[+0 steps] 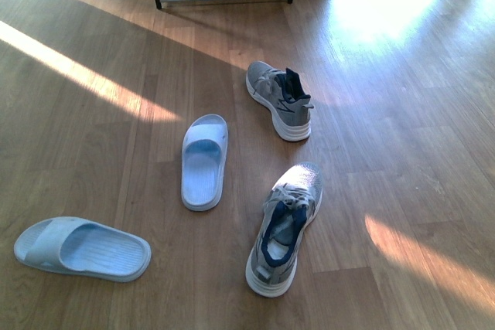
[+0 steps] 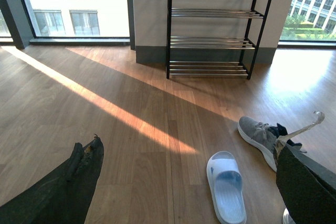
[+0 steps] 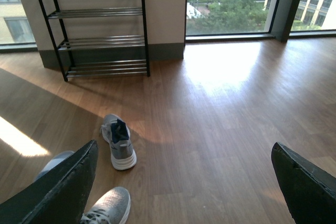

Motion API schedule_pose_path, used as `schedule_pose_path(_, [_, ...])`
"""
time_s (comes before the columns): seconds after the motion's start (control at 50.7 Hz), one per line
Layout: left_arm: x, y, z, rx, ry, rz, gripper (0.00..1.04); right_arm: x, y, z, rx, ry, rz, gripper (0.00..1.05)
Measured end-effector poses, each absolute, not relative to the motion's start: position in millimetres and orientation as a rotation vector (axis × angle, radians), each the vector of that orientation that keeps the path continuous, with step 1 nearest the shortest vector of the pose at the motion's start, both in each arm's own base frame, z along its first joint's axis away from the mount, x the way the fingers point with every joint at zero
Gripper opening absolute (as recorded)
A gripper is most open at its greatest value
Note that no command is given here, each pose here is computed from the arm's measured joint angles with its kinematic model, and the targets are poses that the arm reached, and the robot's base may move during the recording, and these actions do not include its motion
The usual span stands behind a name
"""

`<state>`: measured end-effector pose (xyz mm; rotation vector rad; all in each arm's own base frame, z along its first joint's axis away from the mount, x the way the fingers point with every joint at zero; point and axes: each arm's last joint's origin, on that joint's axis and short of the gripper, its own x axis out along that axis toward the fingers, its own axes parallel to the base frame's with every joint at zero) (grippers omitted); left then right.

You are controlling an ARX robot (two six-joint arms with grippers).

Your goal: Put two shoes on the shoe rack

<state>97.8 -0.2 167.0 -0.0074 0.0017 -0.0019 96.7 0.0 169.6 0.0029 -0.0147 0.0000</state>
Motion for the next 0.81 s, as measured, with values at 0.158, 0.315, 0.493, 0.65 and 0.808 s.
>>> schedule_pose_path(0.158, [98,0,167,-0.007,0.002,-0.002,0.95,97,0,170,0.003,-0.014,0.000,0.96])
schedule_pose_path(0.315, [98,0,167,-0.007,0.002,-0.002,0.95,97,0,170,0.003,-0.014,0.000,0.96])
schedule_pose_path(0.493, [98,0,167,-0.007,0.002,-0.002,0.95,97,0,169,0.003,-0.013,0.000,0.96])
schedule_pose_path(0.65, [98,0,167,-0.007,0.002,-0.002,0.95,97,0,169,0.005,-0.008,0.013,0.96])
schedule_pose_path(0.808, [98,0,167,-0.007,0.002,-0.002,0.95,122,9,168,0.081,0.258,0.349,0.96])
